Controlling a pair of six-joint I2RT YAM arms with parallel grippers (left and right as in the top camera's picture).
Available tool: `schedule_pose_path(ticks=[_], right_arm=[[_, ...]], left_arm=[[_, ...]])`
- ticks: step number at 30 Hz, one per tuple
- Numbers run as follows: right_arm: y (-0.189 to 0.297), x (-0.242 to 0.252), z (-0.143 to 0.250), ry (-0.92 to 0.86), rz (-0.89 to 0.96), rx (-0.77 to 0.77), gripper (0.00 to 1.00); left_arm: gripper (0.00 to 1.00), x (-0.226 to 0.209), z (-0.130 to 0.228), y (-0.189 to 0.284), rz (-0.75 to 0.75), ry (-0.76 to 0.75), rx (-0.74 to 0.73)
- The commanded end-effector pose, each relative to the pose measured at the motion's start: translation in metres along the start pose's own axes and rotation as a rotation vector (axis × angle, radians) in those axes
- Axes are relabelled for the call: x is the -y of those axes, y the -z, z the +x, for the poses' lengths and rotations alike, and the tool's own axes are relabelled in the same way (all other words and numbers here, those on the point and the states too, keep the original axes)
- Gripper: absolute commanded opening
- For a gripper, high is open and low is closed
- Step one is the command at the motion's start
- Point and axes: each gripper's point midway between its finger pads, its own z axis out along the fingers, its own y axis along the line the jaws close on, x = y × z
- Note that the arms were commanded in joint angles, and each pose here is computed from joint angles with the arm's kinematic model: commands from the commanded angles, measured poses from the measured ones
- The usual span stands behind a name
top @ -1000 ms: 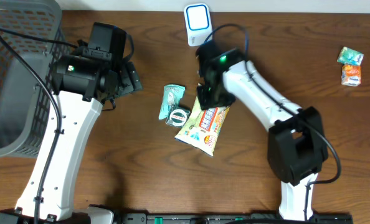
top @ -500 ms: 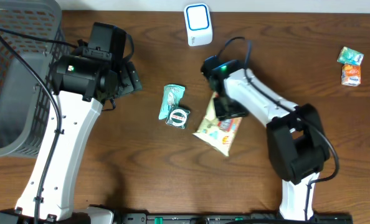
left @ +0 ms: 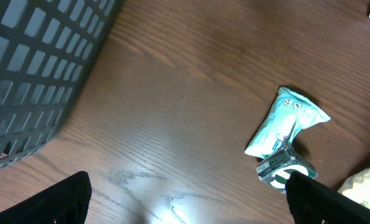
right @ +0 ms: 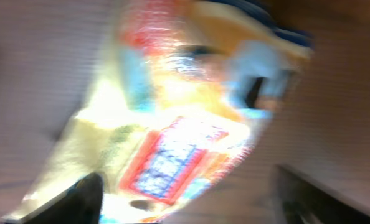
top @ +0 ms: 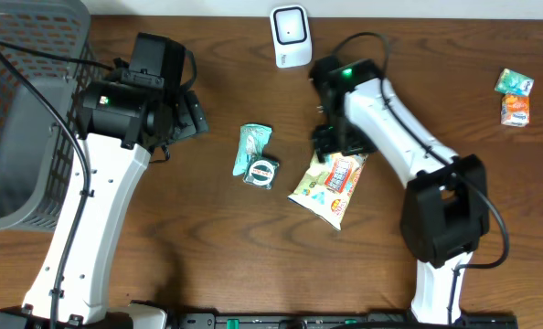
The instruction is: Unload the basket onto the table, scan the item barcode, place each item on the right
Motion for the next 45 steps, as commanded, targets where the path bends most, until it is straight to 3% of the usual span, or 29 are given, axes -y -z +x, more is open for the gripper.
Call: schedule_pose_path(ticks=[1, 8, 21, 30, 35, 37, 40, 42, 45], right_arm=[[0.004, -0.040, 0.002, 0.104, -0.011, 0.040, 0.99], [0.009, -0.048, -0.001, 0.000, 0.226, 0.179, 0.99], [-0.062, -0.044, 0.024, -0.012, 0.262, 0.137, 0.99], [-0.069, -0.011, 0.028, -0.052, 0.339, 0.103, 0.99], [-0.076, -0.003, 0.027, -0.061, 0.327, 0.093, 0.92], [-0.080, -0.005, 0.029, -0.029, 0.290, 0.069, 0.83], [-0.083, -0.014, 0.028, -0.020, 0.199, 0.041, 0.47], [-0.080, -0.016, 0.024, 0.003, 0.147, 0.031, 0.29], [-0.064, -0.009, 0.013, -0.006, 0.098, 0.033, 0.15]], left_arm=[[0.98, -0.002, -0.003, 0.001, -0.011, -0.006, 0.009], [0.98, -0.002, -0.003, 0.001, -0.011, -0.006, 0.009], [0.98, -0.002, -0.003, 0.001, -0.011, -0.006, 0.009], [0.98, -0.002, -0.003, 0.001, -0.011, -0.006, 0.009], [0.98, -0.002, -0.003, 0.001, -0.011, -0.006, 0.009], [0.98, -0.002, -0.003, 0.001, -0.011, -0.006, 0.009], [0.98, -0.002, -0.003, 0.001, -0.011, -0.006, 0.009], [0.98, -0.002, -0.003, 0.001, -0.011, -0.006, 0.009], [0.98, -0.002, -0.003, 0.001, -0.011, -0.006, 0.009]])
